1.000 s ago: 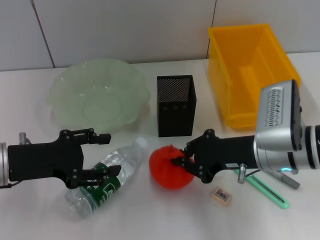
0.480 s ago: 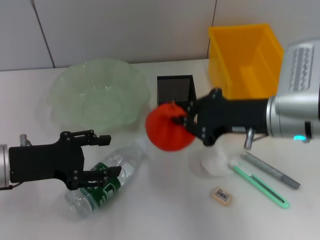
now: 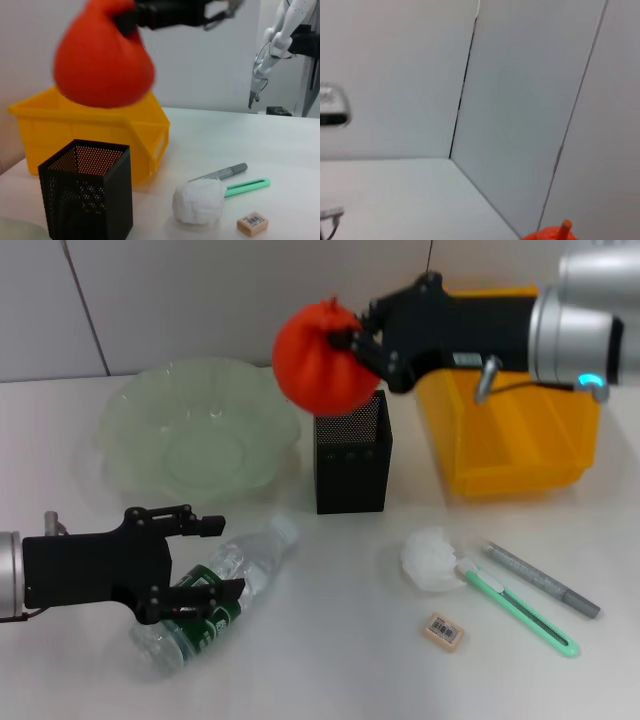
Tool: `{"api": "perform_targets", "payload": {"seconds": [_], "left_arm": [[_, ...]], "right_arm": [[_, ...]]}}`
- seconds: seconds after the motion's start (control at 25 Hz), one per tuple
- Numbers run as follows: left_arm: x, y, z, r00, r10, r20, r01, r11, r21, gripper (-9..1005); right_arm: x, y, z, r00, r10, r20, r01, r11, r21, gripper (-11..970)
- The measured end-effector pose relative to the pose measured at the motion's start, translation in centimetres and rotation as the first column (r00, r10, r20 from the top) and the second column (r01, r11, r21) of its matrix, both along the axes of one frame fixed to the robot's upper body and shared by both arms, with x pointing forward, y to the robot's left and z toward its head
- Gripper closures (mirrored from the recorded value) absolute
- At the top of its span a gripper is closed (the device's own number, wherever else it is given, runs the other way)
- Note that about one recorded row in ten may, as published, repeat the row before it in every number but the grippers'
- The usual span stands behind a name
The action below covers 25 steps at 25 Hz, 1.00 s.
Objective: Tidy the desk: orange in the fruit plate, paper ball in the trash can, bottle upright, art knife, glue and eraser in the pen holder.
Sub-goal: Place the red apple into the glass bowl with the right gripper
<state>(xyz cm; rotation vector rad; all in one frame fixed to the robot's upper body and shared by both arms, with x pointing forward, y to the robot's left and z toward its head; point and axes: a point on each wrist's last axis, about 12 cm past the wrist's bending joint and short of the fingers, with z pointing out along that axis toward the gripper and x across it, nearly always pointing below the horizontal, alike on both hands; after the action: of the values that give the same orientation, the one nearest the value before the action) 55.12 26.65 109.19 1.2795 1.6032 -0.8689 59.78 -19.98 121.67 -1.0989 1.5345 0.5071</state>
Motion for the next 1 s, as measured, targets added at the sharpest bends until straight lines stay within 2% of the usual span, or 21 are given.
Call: {"api": "perform_targets", "payload": {"seconds": [0.04,0.12,0.2,0.32,0.52,0.72,1.0], "left_arm": [[0.0,0.0,0.0,1.000,0.001,0.000,-0.001,1.000,0.000,230],[0.0,0.0,0.0,1.000,0.002,0.002,-0.002,1.000,0.002,230],[0.0,0.0,0.0,1.000,0.001,0.004,-0.001,1.000,0.003,230],[0.0,0.0,-0.1,1.000,0.003,0.007,-0.003,1.000,0.006,230],[-0.1,-0.1,-0.2,1.000,-0.002,0.005,0.002,1.000,0.003,230],[-0.1,-0.2,-0.3,1.000,-0.009,0.009,0.009,1.000,0.000,230],[-0.2,-0.7,-0.5,1.000,-0.020,0.016,0.020,1.000,-0.017,229]], "right_arm": [[0.0,0.0,0.0,1.000,0.000,0.000,0.000,1.000,0.000,908],[1.4,0.9,0.1,1.000,0.003,-0.017,-0.003,1.000,0.012,907],[1.8,1.1,0.0,1.000,-0.003,-0.023,0.003,1.000,0.012,905],[3.4,2.3,-0.7,0.999,-0.012,-0.046,0.012,1.000,0.001,903],[4.9,3.6,-1.7,0.999,-0.018,-0.050,0.016,1.000,-0.027,899],[6.2,5.0,-2.9,0.998,-0.045,-0.049,0.042,0.997,-0.064,895],[6.7,7.2,-3.6,0.998,-0.058,-0.007,0.057,0.991,-0.125,889]]}}
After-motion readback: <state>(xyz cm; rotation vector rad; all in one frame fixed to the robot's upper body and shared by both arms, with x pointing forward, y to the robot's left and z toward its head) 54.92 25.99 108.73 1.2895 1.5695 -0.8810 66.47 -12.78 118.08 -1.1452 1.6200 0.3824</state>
